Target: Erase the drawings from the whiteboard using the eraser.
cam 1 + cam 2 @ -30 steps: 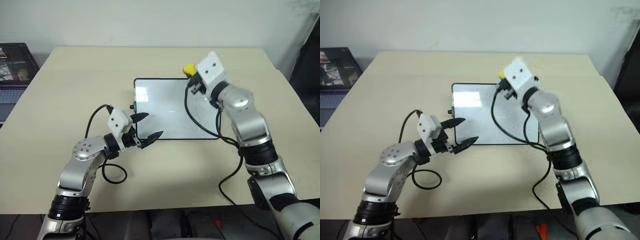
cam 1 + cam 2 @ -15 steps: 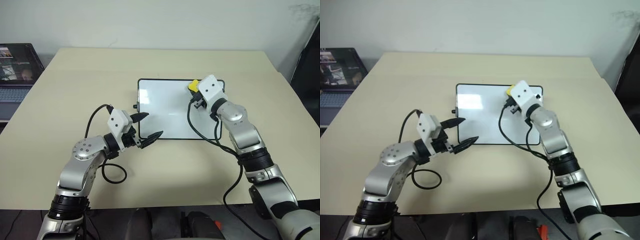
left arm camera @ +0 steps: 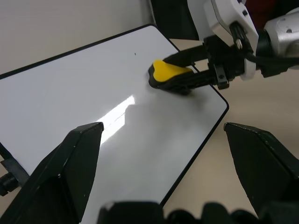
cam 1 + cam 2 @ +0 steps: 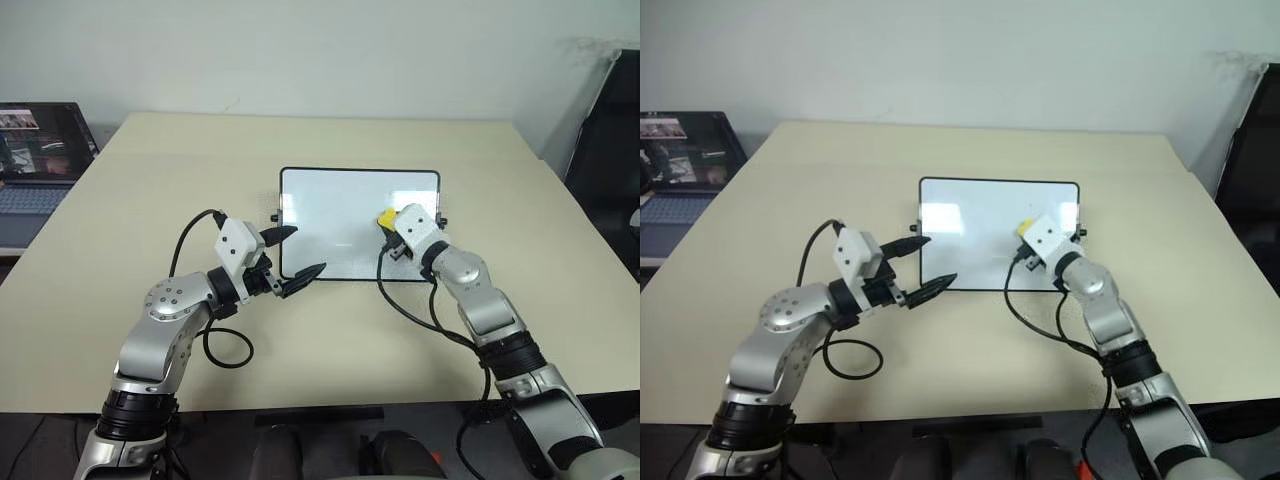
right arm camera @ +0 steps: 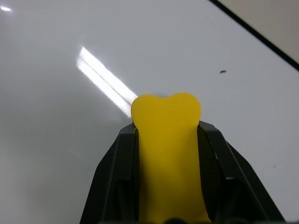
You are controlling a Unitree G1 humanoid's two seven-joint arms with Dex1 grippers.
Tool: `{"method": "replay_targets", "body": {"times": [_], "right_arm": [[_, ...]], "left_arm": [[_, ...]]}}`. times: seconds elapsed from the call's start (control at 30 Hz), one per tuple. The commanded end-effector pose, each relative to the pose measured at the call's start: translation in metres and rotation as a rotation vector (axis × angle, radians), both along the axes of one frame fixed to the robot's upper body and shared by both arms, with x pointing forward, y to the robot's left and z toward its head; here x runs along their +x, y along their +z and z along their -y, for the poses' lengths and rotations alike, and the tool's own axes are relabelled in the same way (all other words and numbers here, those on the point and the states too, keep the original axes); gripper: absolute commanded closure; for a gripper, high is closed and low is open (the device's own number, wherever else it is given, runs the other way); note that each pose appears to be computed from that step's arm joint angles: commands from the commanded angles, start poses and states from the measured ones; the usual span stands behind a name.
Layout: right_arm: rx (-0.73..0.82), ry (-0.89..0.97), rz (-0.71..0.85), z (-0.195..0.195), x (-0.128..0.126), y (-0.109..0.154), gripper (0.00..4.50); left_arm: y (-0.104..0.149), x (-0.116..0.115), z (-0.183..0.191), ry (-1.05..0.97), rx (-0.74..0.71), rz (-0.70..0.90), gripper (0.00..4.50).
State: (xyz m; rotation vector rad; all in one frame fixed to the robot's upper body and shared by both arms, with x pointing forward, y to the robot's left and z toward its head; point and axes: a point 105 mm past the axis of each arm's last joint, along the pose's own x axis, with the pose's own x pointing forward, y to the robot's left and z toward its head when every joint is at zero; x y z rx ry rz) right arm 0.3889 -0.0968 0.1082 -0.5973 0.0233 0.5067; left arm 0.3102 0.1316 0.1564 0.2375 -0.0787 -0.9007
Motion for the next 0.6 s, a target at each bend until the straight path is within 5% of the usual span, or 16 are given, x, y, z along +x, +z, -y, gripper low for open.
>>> {"method": "replay_targets", "body": {"times": [0.03,0.33,0.6], "right_arm": [[-0.128,-0.111,-0.265,0.04,-0.018,-0.079,3.22],[-0.102,-0.047,-0.199,0.027,-0.032,-0.047,3.23],[0.153,0.05,0.049,-0.01,-0.035,0.086,3.23]], "left_arm": [[0.013,-0.002,-0.002,0.003,-0.001,0.053,0.0],[0.012,-0.002,-0.003,0.005,-0.002,0.051,0.0],[0.012,-0.001,-0.002,0.0,0.0,0.051,0.0]]}}
